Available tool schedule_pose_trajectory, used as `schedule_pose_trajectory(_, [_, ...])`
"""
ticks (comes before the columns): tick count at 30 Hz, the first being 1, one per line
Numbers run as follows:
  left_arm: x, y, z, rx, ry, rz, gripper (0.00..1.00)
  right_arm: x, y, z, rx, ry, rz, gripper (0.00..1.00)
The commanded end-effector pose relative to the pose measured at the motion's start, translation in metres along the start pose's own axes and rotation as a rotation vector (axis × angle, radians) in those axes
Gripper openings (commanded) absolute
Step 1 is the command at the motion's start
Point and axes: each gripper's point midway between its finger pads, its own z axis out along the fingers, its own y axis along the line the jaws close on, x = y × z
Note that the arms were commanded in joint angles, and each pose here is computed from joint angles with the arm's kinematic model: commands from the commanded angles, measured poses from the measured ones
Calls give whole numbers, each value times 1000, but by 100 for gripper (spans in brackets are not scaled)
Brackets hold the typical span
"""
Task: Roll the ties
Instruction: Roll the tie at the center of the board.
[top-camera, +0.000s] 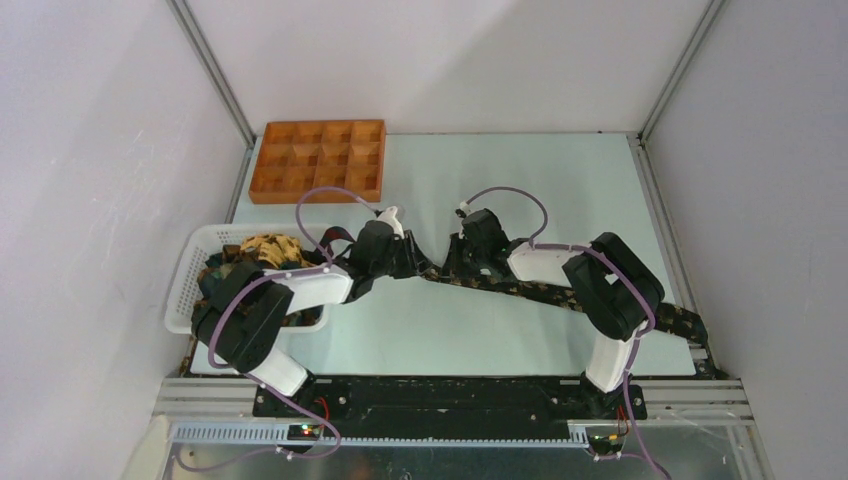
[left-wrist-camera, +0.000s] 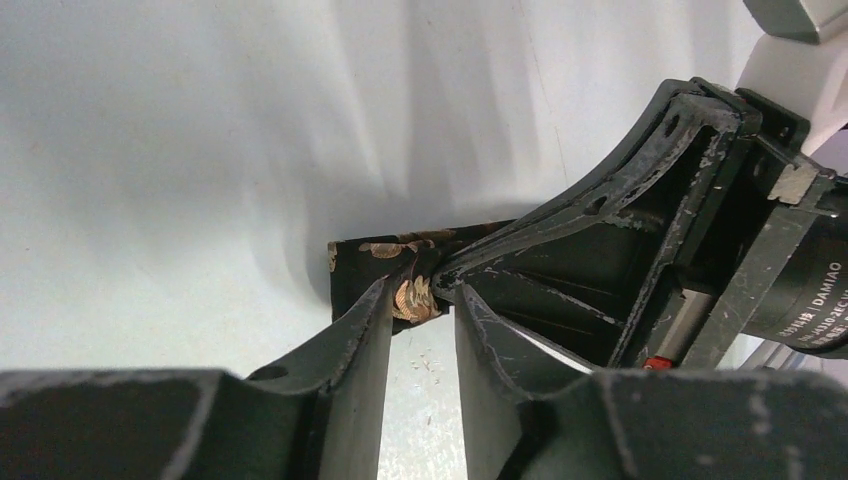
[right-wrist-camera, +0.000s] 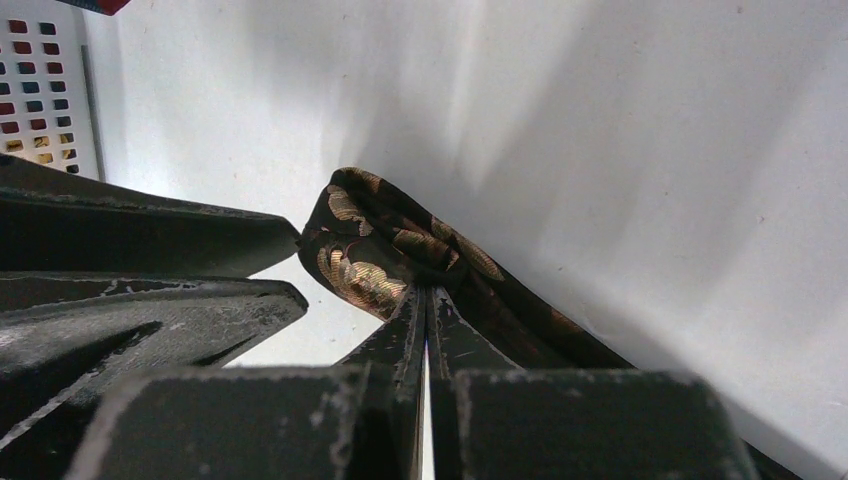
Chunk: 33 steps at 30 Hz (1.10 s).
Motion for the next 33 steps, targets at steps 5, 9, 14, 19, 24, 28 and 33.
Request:
schedule_pose_trajectory(5, [-17,-15,-7,38,-47,2,10,4,-9,8,35,11,-1,0])
schedule_pose_trajectory(9, [-13,-15,-3,42,-36,-14,4,5,-10,8,38,12,-1,0])
schedule_pose_trajectory(14, [-18,-15,5,33,-38,-24,1,4,-9,8,36,11,-1,0])
schedule_pose_trajectory(19, [-10,-4,13,-10,-16,-36,0,3,-10,6,38,9,-1,0])
schedule_pose_trajectory(24, [7,12,20,-51,25,-48,0,3,-10,6,39,9,-1,0])
schedule_pose_trajectory(28, [24,28,26,-91,62,-67,0,2,-9,6,36,6,-1,0])
schedule_pose_trajectory(33, [34,35,30,-98,83,-79,0,2,-10,5,38,7,-2,0])
